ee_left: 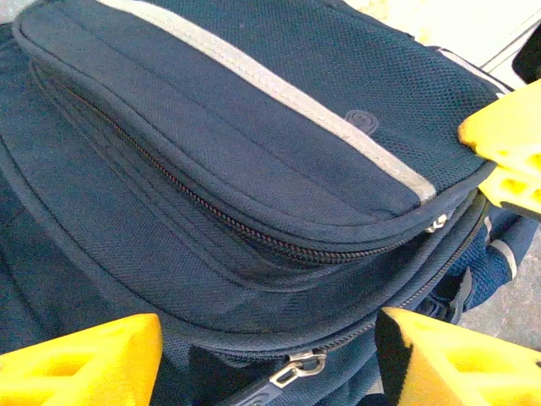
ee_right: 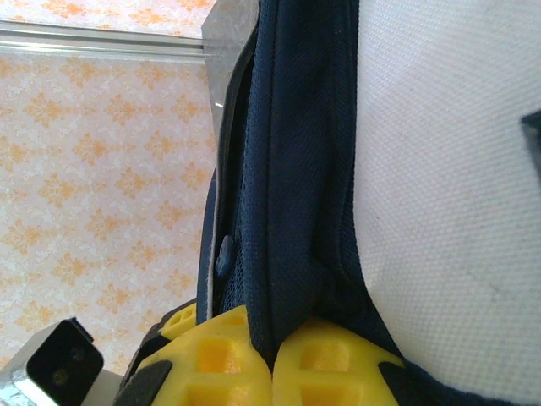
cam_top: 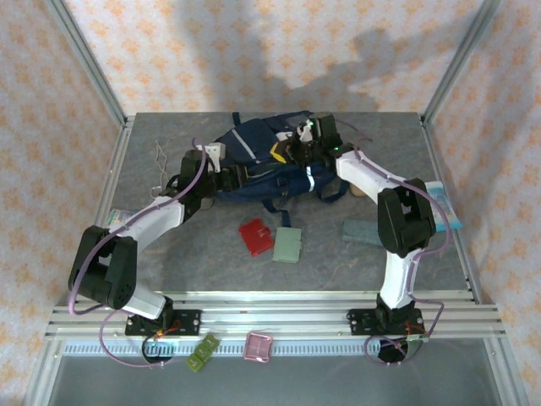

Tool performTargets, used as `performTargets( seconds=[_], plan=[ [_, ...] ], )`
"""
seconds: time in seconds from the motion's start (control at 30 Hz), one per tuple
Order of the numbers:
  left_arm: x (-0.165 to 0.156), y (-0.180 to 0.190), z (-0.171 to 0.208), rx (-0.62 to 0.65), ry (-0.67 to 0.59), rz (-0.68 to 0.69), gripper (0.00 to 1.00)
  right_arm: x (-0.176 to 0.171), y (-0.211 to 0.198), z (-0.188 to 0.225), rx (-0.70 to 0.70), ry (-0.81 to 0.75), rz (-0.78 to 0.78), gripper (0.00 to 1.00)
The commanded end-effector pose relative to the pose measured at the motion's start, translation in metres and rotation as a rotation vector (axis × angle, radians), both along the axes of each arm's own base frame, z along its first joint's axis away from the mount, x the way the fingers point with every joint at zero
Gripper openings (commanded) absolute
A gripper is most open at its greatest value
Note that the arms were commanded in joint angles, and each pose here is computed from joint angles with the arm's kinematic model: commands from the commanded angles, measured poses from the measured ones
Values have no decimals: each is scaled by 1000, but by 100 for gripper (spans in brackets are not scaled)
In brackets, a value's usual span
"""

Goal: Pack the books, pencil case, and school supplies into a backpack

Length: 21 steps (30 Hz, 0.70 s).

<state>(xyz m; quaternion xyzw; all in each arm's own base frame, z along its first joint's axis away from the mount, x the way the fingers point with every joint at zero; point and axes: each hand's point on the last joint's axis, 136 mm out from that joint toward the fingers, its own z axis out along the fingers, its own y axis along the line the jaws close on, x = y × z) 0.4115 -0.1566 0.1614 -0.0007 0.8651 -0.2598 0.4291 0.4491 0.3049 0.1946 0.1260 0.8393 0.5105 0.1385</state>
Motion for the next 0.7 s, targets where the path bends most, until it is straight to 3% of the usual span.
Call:
performTargets(
  seconds=[0.0,0.13,0.2,0.37,0.47,0.53,0.67],
  plan=[
    [-7,-13,-7,35,31,-73,60,10,17,77,128,-247,76,0],
    [-13,-15,-14,27,44,-77,50,13,18,82,132,-255,69,0],
    [-17,-17,-17,12,55,-85,49,15,18,82,131,-255,67,0],
    [-24,-11,-18,-26,42,-39,62,15,17,80,126,-255,65,0],
    [-25,-12,-19,-27,42,-45,62,15,18,80,131,-254,68,0],
    [-21,-14,-17,-22,40,-52,60,15,18,79,130,-253,66,0],
    [-12,-16,-18,-2,37,-42,45,13,17,76,135,-246,60,0]
  ],
)
